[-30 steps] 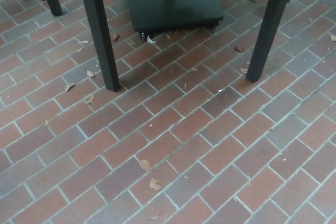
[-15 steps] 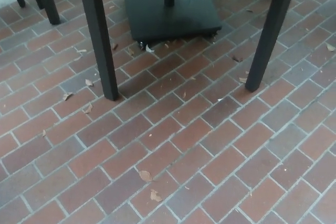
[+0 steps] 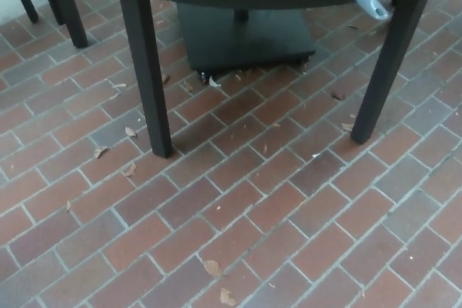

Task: The robot walks towards a desk kept outside and uses its right hand to up pick up the grey duster kept on it and uses it to clean the table by swiping it twice

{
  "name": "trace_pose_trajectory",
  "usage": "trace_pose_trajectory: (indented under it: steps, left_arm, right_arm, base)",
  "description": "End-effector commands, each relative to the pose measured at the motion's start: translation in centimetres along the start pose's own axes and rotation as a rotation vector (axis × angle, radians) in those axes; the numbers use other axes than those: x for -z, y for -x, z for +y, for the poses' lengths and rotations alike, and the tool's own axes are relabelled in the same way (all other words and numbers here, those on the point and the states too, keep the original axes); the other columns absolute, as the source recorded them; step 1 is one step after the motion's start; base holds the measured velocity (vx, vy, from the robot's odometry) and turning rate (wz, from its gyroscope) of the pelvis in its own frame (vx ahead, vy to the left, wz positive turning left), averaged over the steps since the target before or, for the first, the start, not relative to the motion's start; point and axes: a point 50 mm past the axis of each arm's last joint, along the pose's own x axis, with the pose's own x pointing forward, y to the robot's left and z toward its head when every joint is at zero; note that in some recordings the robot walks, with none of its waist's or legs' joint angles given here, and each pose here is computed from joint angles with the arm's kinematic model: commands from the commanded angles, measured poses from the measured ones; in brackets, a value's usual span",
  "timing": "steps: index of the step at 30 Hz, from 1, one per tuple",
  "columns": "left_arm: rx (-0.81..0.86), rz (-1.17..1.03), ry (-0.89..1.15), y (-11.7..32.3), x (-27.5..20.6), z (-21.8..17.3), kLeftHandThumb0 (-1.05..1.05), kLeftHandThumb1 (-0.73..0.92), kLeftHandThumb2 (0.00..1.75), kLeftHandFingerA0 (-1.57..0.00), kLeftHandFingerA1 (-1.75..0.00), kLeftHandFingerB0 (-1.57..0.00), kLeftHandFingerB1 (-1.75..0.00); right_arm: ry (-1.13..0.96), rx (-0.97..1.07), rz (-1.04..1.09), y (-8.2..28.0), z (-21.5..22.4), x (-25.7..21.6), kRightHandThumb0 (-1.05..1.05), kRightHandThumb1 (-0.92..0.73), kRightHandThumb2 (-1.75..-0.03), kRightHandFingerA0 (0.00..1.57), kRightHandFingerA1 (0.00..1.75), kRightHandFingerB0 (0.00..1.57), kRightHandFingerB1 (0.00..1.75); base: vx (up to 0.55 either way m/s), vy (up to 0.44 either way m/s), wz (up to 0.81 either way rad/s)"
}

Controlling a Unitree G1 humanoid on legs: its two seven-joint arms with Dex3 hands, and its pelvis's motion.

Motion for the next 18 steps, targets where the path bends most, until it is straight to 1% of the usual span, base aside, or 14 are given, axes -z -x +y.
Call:
trace_pose_trajectory:
  steps: [1,2,3,6,7,9,10,11,12,13,14,15,17,18]
  left_arm:
    - [0.013,-0.126,0.203,0.0,-1.5,-0.3,-0.08,0.62,0.66,-0.88,-0.54,-0.86,-0.55]
    - [0.013,-0.129,0.204,0.0,-1.5,-0.3,-0.08,0.62,0.66,-0.88,-0.54,-0.86,-0.55]
    - [0.016,-0.139,0.214,0.0,-1.6,-0.4,-0.05,0.64,0.75,-0.86,-0.52,-0.86,-0.54]
    - [0.036,-0.160,0.269,0.0,-1.9,-0.5,-0.01,0.66,0.79,-0.83,-0.53,-0.83,-0.55]
    - [0.039,-0.163,0.268,0.0,-2.0,-0.5,-0.05,0.67,0.66,-0.83,-0.53,-0.78,-0.53]
    - [0.047,-0.169,0.287,-0.1,-2.2,-0.5,-0.07,0.67,0.63,-0.83,-0.53,-0.77,-0.52]
    - [0.052,-0.173,0.304,-0.1,-2.3,-0.6,-0.07,0.67,0.63,-0.83,-0.53,-0.77,-0.52]
    - [0.055,-0.190,0.331,-0.2,-2.9,-0.6,-0.05,0.64,0.61,-0.84,-0.54,-0.78,-0.52]
    - [0.055,-0.195,0.334,-0.3,-3.0,-0.6,-0.05,0.64,0.61,-0.84,-0.54,-0.78,-0.52]
    - [0.053,-0.206,0.337,-0.3,-3.4,-0.7,-0.03,0.69,0.64,-0.80,-0.54,-0.76,-0.52]
    - [0.051,-0.219,0.339,-0.4,-3.8,-0.8,-0.03,0.69,0.64,-0.80,-0.54,-0.76,-0.52]
    - [0.053,-0.231,0.343,-0.4,-4.1,-0.8,0.02,0.69,0.68,-0.82,-0.55,-0.76,-0.53]
    - [0.062,-0.251,0.353,-0.4,-4.4,-0.7,0.02,0.67,0.67,-0.84,-0.56,-0.78,-0.53]
    - [0.067,-0.255,0.358,-0.4,-4.5,-0.7,0.02,0.67,0.67,-0.84,-0.56,-0.78,-0.53]
  right_arm:
    - [-0.131,0.082,-0.021,-0.6,-0.8,-0.9,-0.13,-0.71,-0.62,0.85,0.47,0.47,0.38]
    - [-0.132,0.082,-0.021,-0.6,-0.8,-0.9,-0.13,-0.71,-0.62,0.85,0.47,0.47,0.38]
    - [-0.132,0.080,-0.026,-0.6,-0.8,-0.9,-0.13,-0.73,-0.62,0.81,0.46,0.43,0.36]
    - [-0.117,0.085,-0.030,-0.5,-0.9,-1.0,-0.14,-0.71,-0.61,0.79,0.45,0.42,0.35]
    - [-0.124,0.091,-0.031,-0.6,-0.8,-1.0,-0.11,-0.68,-0.60,0.80,0.46,0.43,0.36]
    - [-0.137,0.100,-0.035,-0.6,-0.8,-1.1,-0.12,-0.68,-0.61,0.81,0.47,0.43,0.36]
    - [-0.142,0.104,-0.037,-0.6,-0.8,-1.2,-0.12,-0.68,-0.61,0.81,0.47,0.43,0.36]
    - [-0.161,0.116,-0.037,-0.8,-0.9,-1.4,-0.04,-0.71,-0.64,0.76,0.46,0.40,0.36]
    - [-0.166,0.119,-0.037,-0.8,-0.9,-1.4,-0.04,-0.71,-0.64,0.76,0.46,0.40,0.36]
    - [-0.178,0.127,-0.038,-0.9,-0.9,-1.5,0.00,-0.69,-0.72,0.74,0.45,0.40,0.35]
    - [-0.190,0.136,-0.039,-0.9,-1.0,-1.6,0.00,-0.69,-0.72,0.74,0.45,0.40,0.35]
    - [-0.211,0.143,-0.044,-1.0,-1.0,-1.7,0.04,-0.68,-0.75,0.73,0.45,0.39,0.36]
    - [-0.250,0.150,-0.055,-1.1,-1.0,-2.0,0.03,-0.66,-0.75,0.73,0.46,0.38,0.36]
    - [-0.258,0.148,-0.058,-1.1,-1.0,-2.0,0.03,-0.66,-0.75,0.73,0.46,0.38,0.36]
  base:
    - [0.18,-0.257,-0.21]
    - [0.19,-0.292,0.27]
    - [0.19,-0.293,0.17]
    - [0.12,-0.224,-0.10]
    - [0.13,-0.160,-0.01]
    - [0.17,-0.095,-0.05]
    - [0.17,-0.023,-0.08]
    - [0.16,0.006,-0.13]
    - [0.17,0.073,-0.12]
    - [0.19,0.120,-0.10]
    - [0.14,0.130,-0.20]
    - [0.22,0.169,-0.17]
    - [0.26,0.210,-0.03]
    - [0.24,0.254,0.49]
